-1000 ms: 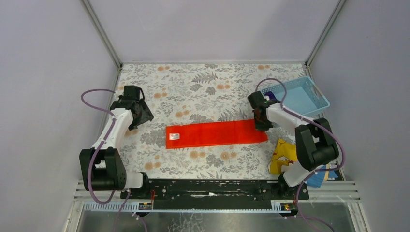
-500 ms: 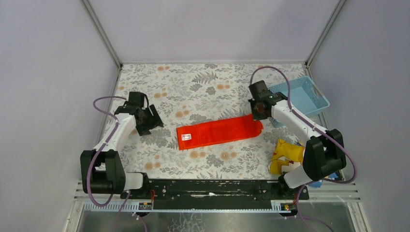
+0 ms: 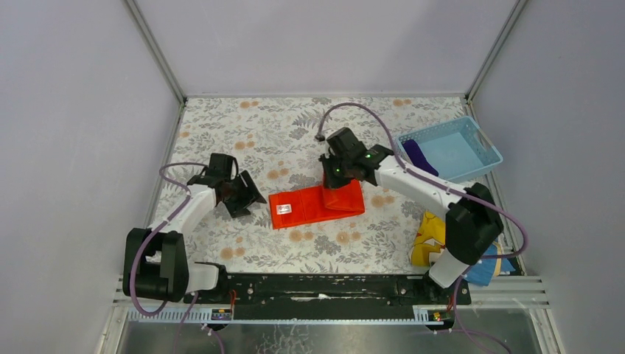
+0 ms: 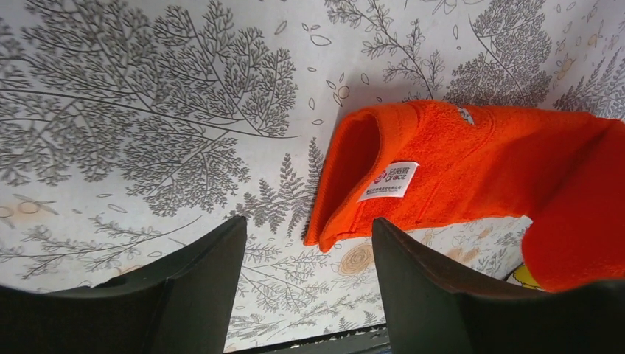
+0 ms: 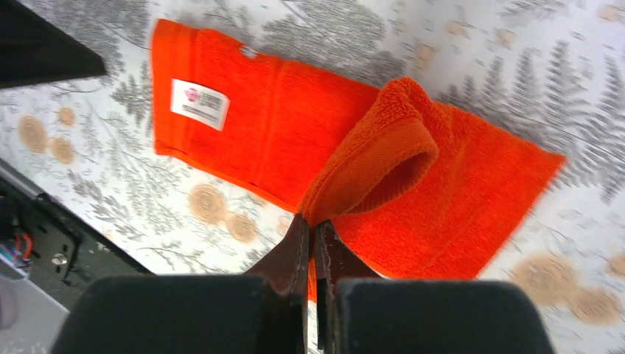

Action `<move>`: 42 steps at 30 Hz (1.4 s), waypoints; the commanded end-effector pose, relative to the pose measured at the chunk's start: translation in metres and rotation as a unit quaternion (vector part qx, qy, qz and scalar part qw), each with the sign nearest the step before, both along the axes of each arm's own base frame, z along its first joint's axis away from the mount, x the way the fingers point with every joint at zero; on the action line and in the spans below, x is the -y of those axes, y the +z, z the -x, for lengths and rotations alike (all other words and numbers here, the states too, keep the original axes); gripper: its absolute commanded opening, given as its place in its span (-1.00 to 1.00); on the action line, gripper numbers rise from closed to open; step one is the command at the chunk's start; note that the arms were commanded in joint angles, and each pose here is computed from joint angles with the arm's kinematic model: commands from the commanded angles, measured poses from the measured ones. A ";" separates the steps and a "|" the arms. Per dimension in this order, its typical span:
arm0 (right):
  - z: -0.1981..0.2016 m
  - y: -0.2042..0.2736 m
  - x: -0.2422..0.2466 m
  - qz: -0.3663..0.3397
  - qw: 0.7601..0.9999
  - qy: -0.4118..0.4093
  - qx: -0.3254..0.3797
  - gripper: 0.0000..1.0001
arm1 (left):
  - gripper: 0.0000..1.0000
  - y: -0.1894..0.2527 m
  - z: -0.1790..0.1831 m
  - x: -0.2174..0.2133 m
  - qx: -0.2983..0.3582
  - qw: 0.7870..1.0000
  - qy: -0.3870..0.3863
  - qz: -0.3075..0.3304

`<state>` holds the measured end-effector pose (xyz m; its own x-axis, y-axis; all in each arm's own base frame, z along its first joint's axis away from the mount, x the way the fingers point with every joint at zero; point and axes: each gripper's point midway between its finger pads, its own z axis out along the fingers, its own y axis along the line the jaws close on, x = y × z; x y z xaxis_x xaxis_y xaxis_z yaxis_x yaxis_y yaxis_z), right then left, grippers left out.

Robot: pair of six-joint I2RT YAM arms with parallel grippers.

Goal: Roll the towels
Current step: Fold the towel at the center of the board.

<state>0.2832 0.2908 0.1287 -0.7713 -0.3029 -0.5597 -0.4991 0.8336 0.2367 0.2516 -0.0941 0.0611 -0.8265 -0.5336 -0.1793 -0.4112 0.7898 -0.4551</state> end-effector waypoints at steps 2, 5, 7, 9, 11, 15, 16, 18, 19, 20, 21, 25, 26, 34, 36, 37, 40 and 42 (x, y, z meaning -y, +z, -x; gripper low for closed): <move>0.005 0.012 -0.060 -0.057 0.998 0.037 -0.012 -1.00 | 0.18 -0.004 -0.010 0.018 0.021 0.999 0.006 0.031; 0.008 0.007 -0.078 -0.060 0.997 0.046 -0.024 -1.00 | 0.08 -0.010 -0.009 0.021 0.014 0.999 0.002 0.032; 0.013 0.001 -0.088 -0.055 0.996 0.057 -0.038 -1.00 | 0.00 -0.013 -0.008 0.024 0.010 0.999 -0.002 0.035; 0.019 -0.003 -0.095 -0.050 0.995 0.068 -0.049 -1.00 | -0.03 -0.014 -0.007 0.028 0.009 0.999 -0.007 0.040; 0.022 -0.007 -0.101 -0.047 0.995 0.073 -0.056 -1.00 | -0.05 -0.015 -0.007 0.030 0.009 0.999 -0.011 0.040; 0.029 -0.017 -0.113 -0.046 0.993 0.084 -0.073 -1.00 | -0.13 -0.022 -0.006 0.033 0.003 0.999 -0.014 0.039; 0.030 -0.019 -0.116 -0.046 0.992 0.086 -0.077 -1.00 | -0.14 -0.023 -0.006 0.034 0.001 0.999 -0.015 0.040; 0.031 -0.024 -0.122 -0.044 0.992 0.089 -0.082 -1.00 | -0.20 -0.027 -0.005 0.036 -0.003 0.999 -0.018 0.040; 0.030 -0.025 -0.125 -0.046 0.991 0.090 -0.083 -1.00 | -0.22 -0.028 -0.004 0.038 -0.005 0.999 -0.020 0.040; 0.031 -0.027 -0.128 -0.047 0.991 0.090 -0.085 -1.00 | -0.23 -0.030 -0.004 0.038 -0.007 0.999 -0.020 0.040; 0.030 -0.029 -0.131 -0.048 0.991 0.089 -0.087 -1.00 | -0.25 -0.031 -0.004 0.039 -0.007 0.999 -0.021 0.039; 0.029 -0.033 -0.141 -0.054 0.990 0.092 -0.089 -1.00 | -0.40 -0.037 -0.003 0.040 -0.014 0.999 -0.023 0.030; 0.031 -0.035 -0.143 -0.053 0.990 0.096 -0.090 -1.00 | -0.45 -0.038 -0.003 0.040 -0.015 0.999 -0.022 0.026; 0.036 -0.023 -0.156 -0.058 0.989 0.118 -0.069 -1.00 | -0.69 -0.051 0.002 0.039 -0.032 0.999 -0.026 0.006; 0.036 -0.019 -0.158 -0.056 0.989 0.121 -0.062 -1.00 | -0.72 -0.053 0.003 0.039 -0.034 0.999 -0.026 0.002; 0.035 -0.018 -0.158 -0.056 0.989 0.121 -0.059 -1.00 | -0.73 -0.053 0.003 0.039 -0.034 0.999 -0.026 0.001; 0.036 -0.015 -0.161 -0.059 0.989 0.126 -0.056 -1.00 | -0.73 -0.054 0.004 0.037 -0.037 0.999 -0.026 -0.005; 0.036 -0.019 -0.162 -0.057 0.988 0.128 -0.058 -1.00 | -0.74 -0.053 0.003 0.036 -0.035 0.999 -0.024 -0.009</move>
